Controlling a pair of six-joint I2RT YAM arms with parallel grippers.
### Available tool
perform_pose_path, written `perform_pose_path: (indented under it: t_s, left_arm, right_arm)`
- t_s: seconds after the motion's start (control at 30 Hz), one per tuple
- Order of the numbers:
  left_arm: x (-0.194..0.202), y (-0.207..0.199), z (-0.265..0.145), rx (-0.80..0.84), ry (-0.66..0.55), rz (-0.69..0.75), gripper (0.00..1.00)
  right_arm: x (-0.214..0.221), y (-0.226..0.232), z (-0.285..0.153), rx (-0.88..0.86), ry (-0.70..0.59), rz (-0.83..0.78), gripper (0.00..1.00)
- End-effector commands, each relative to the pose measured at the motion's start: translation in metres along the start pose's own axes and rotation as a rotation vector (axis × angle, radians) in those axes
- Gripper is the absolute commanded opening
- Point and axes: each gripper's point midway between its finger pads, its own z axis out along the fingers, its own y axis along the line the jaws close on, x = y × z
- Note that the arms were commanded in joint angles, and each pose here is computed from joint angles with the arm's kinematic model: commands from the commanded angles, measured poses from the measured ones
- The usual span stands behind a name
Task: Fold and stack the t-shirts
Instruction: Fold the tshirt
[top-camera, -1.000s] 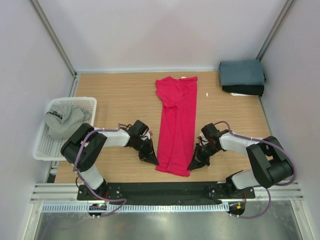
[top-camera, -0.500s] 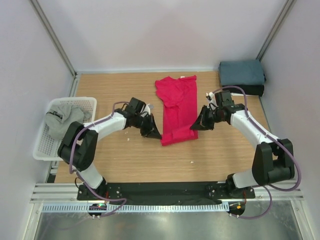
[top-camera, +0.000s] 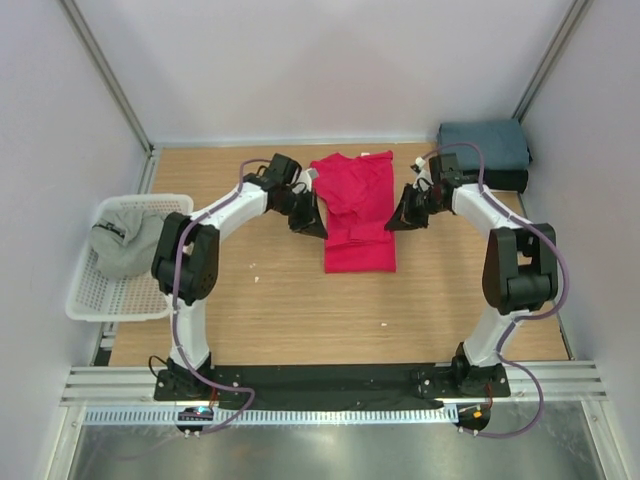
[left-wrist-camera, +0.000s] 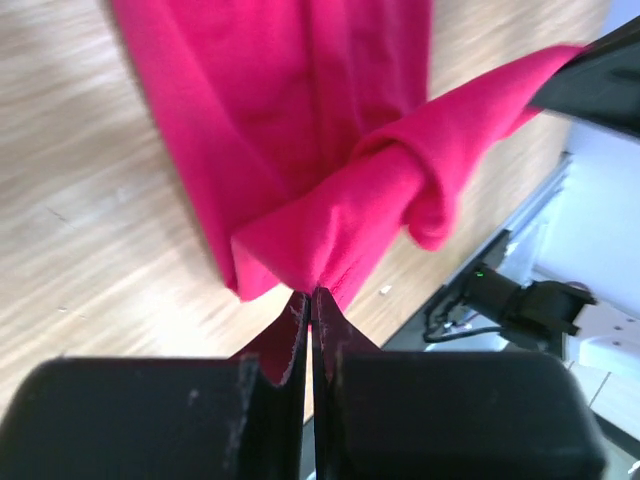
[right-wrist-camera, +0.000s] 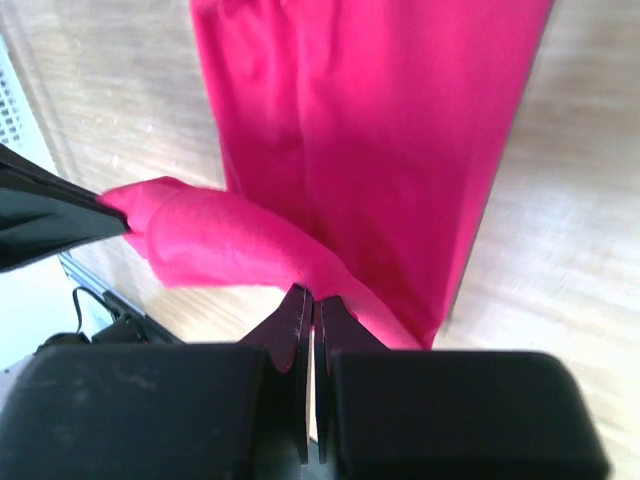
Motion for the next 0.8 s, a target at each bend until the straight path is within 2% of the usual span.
perform_pose_path:
  t_s: [0.0, 0.1, 0.2, 0.4, 0.77]
  left_arm:
    - [-0.017, 0.008, -0.007, -0.041, -0.018, 0.057, 0.00]
    - [-0.034, 0.017, -0.003, -0.069, -0.040, 0.084, 0.00]
    - [-0.063, 0.014, -0.006, -0.089, -0.103, 0.143, 0.00]
    - [-0.096, 0.011, 0.002, -0.087, -0.151, 0.188, 0.00]
    - [-0.118, 0.023, 0.024, -0.100, -0.175, 0.213, 0.00]
  right_arm:
    - [-0.034, 0.005, 0.001, -0.030, -0.070, -0.068, 0.01]
    - [-0.043, -0.001, 0.011, -0.025, -0.080, -0.076, 0.01]
    - [-0.050, -0.006, 0.017, -0.021, -0.105, -0.088, 0.01]
    - [-0.066, -0.008, 0.023, -0.016, -0.149, -0.111, 0.01]
    - [-0.116, -0.001, 0.025, -0.022, -0.268, -0.137, 0.01]
